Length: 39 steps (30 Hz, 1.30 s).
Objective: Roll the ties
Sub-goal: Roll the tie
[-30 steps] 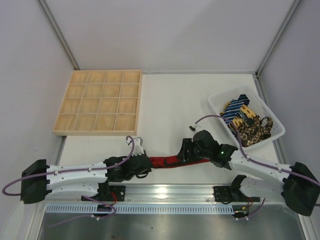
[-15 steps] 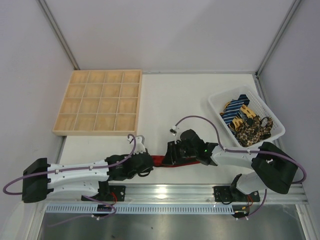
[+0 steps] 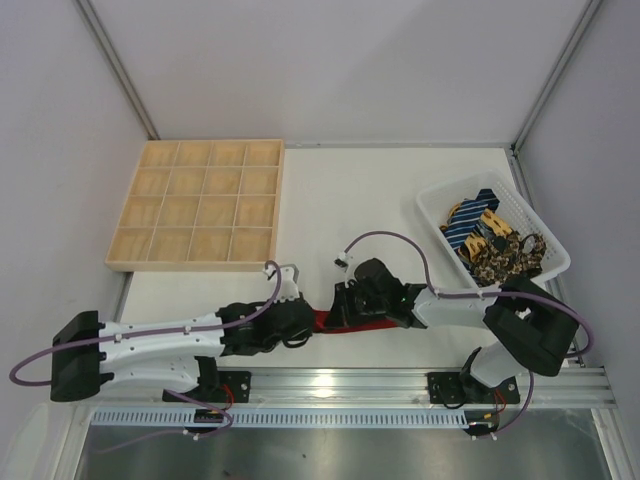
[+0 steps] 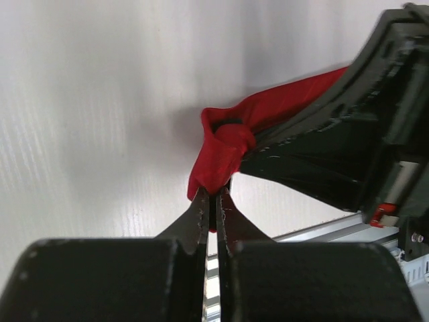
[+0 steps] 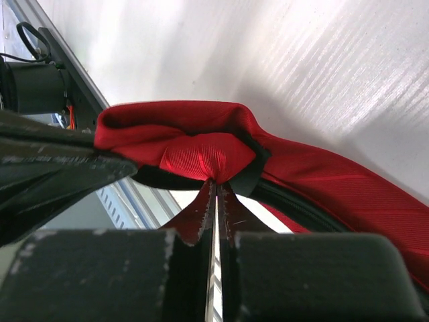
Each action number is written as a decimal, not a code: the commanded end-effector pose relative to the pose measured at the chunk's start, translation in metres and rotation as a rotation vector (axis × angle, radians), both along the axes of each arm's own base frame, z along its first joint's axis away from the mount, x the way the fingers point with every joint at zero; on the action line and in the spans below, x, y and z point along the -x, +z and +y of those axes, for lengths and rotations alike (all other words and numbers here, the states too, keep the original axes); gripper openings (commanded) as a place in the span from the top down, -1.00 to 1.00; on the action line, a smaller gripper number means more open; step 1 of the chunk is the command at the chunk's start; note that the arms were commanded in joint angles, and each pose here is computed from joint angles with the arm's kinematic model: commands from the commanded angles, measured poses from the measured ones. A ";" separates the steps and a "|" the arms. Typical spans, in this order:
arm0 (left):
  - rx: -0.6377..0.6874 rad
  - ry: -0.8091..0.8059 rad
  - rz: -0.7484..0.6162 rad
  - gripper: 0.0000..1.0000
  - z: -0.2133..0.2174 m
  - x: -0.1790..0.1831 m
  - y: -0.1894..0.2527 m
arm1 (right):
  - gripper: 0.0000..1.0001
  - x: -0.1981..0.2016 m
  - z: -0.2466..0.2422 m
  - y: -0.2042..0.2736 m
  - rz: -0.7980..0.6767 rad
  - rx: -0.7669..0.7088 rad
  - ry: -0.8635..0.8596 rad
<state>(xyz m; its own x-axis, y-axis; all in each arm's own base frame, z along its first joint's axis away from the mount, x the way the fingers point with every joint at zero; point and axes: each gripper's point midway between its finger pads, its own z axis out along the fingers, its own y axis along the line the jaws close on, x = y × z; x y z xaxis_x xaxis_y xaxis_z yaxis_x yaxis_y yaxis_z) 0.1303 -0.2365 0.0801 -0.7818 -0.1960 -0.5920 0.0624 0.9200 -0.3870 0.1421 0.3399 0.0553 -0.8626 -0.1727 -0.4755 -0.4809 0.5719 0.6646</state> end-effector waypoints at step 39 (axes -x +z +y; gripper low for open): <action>-0.101 -0.161 0.071 0.99 -0.079 -0.006 -0.012 | 0.63 -0.067 -0.068 -0.007 -0.025 0.232 -0.311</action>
